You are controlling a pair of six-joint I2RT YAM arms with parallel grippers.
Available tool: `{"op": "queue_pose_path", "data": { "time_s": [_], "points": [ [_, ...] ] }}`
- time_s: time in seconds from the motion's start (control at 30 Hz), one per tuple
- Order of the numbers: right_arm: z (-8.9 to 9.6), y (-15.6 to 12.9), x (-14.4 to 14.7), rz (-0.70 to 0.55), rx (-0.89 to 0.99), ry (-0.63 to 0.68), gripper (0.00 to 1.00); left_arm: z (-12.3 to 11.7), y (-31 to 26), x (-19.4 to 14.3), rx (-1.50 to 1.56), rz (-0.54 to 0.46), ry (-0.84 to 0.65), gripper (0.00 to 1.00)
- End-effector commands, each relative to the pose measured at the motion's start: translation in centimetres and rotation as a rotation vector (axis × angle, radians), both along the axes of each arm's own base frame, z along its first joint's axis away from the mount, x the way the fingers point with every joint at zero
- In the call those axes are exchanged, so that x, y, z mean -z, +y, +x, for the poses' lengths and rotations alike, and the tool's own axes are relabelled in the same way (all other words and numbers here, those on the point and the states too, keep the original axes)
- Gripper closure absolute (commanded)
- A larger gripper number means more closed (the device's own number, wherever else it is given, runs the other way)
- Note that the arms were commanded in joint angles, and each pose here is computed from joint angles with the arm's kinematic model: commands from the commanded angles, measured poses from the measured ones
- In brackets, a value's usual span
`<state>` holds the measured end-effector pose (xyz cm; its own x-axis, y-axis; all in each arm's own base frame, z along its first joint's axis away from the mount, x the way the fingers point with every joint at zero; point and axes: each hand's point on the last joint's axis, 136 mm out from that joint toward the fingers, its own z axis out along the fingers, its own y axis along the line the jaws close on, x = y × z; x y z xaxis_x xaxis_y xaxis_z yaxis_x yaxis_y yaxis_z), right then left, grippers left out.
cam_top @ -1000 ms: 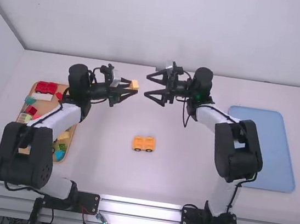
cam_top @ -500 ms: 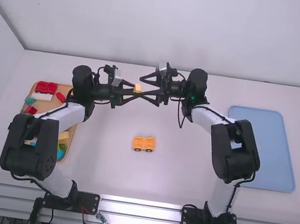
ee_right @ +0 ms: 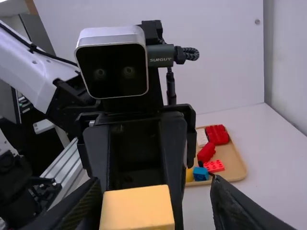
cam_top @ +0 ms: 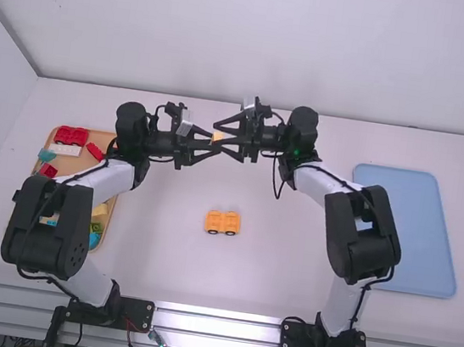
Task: Assemble lego blocks to make yellow taxi
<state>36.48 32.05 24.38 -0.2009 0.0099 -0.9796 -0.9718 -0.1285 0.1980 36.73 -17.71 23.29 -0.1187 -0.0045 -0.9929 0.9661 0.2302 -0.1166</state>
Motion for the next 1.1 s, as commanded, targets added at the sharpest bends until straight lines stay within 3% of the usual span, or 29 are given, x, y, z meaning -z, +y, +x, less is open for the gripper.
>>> {"op": "queue_pose_path", "data": {
  "time_s": [0.0,0.43,0.57,0.67,0.9,0.97,1.0,1.07],
  "points": [
    [0.26,0.27,-0.59,0.007,-0.01,-0.018,0.45,-0.24,-0.03,0.09,0.017,-0.003,0.004,0.82],
    [0.12,0.28,-0.57,0.006,-0.018,-0.019,0.61,-0.29,-0.2,0.09,0.02,-0.002,0.001,0.77],
    [0.13,0.28,-0.58,0.006,-0.017,-0.019,0.63,-0.15,0.05,0.09,0.012,-0.002,0.001,0.69],
    [0.13,0.29,-0.59,0.007,-0.016,-0.02,0.66,-0.24,-0.14,0.09,0.018,-0.001,-0.003,0.57],
    [0.22,0.33,-0.67,0.01,-0.01,-0.024,0.7,-0.14,-0.17,0.09,0.012,-0.001,-0.004,0.51],
    [0.22,0.32,-0.69,0.01,-0.01,-0.027,0.7,-0.08,-0.06,0.09,0.008,0.0,-0.004,0.38],
    [0.25,0.29,-0.69,0.011,-0.009,-0.029,0.71,0.0,0.14,0.1,0.003,0.0,-0.003,0.13],
    [0.38,0.29,-0.7,0.011,-0.002,-0.028,0.71,-0.03,0.05,0.13,0.005,0.0,0.0,0.01]
  ]
}}
